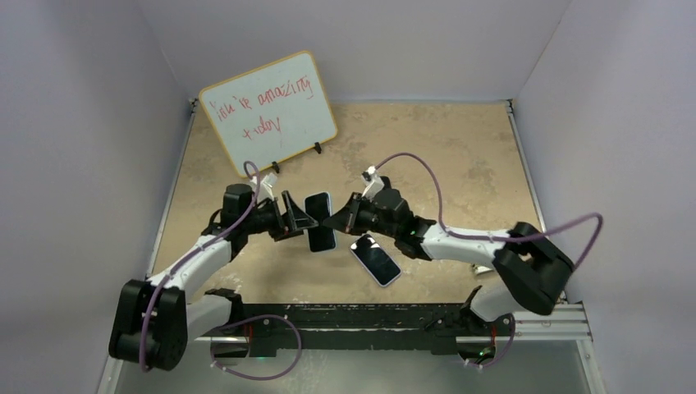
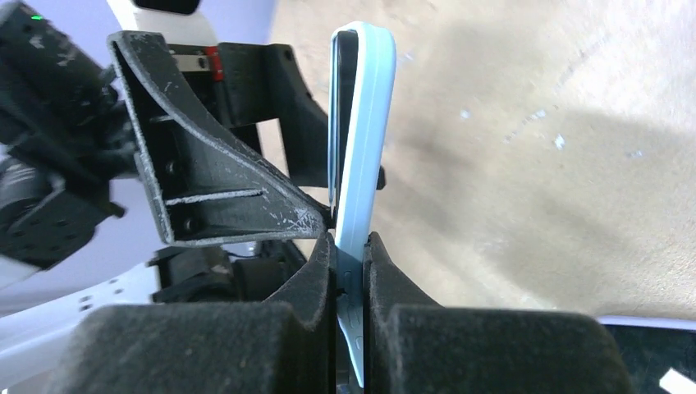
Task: Put the phone into the phone case
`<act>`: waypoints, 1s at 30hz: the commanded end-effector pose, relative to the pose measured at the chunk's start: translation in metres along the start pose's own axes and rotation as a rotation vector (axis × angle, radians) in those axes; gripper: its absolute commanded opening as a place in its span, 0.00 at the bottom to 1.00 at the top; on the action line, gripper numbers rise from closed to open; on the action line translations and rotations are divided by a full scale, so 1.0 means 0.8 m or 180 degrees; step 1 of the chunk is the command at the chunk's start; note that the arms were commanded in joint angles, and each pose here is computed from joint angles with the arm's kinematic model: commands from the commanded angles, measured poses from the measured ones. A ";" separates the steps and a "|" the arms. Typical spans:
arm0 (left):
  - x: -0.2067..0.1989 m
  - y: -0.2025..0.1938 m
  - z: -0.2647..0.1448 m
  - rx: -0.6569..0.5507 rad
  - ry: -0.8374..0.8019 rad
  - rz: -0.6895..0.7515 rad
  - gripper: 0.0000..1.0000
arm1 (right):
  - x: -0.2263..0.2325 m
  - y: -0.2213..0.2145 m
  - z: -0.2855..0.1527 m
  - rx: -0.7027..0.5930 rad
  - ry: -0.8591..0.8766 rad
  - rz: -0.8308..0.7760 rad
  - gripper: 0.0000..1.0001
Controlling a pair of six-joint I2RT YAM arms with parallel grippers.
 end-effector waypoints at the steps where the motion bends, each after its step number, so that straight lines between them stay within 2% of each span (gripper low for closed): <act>1: -0.061 0.024 -0.023 -0.0141 -0.0608 0.0235 0.80 | 0.067 0.026 -0.053 -0.0314 0.0639 -0.0317 0.00; 8: -0.114 0.027 -0.054 -0.0388 -0.1418 0.0391 0.85 | 0.104 0.024 -0.109 -0.0293 0.1164 -0.0446 0.00; 11: -0.128 0.028 -0.062 -0.0395 -0.1670 0.0505 0.85 | 0.123 0.017 -0.121 -0.0133 0.1494 -0.0523 0.00; 15: -0.144 0.030 -0.073 -0.0455 -0.1961 0.0543 0.81 | 0.132 0.014 -0.124 -0.0014 0.1666 -0.0523 0.00; 16: -0.144 0.030 -0.073 -0.0454 -0.1962 0.0534 0.78 | 0.133 0.013 -0.124 -0.0010 0.1700 -0.0524 0.00; 18: -0.143 0.030 -0.072 -0.0469 -0.1947 0.0510 0.67 | 0.133 0.013 -0.123 0.0007 0.1709 -0.0519 0.00; 21: -0.140 0.029 -0.069 -0.0458 -0.1930 0.0465 0.39 | 0.127 0.009 -0.117 0.0082 0.1643 -0.0493 0.01; 23: -0.138 0.029 -0.068 -0.0456 -0.1924 0.0444 0.23 | 0.122 0.008 -0.115 0.0086 0.1594 -0.0480 0.09; 26: -0.138 0.029 -0.068 -0.0477 -0.1948 0.0397 0.03 | 0.112 0.003 -0.116 0.0113 0.1537 -0.0458 0.28; 27: -0.139 0.030 -0.068 -0.0481 -0.1955 0.0357 0.00 | 0.108 0.001 -0.117 0.0130 0.1529 -0.0452 0.38; 30: -0.140 0.032 -0.068 -0.0532 -0.2006 0.0238 0.00 | 0.090 -0.007 -0.121 0.0145 0.1431 -0.0381 0.70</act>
Point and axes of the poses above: each gripper's point midway between its finger pads, its own z axis out along the fingers, its own x axis along the line the jaws close on, y = z × x, the point moved 6 cm from there along -z, back along the fingers, and after that the axes turned 7 degrees about z, right-handed, at the moved point
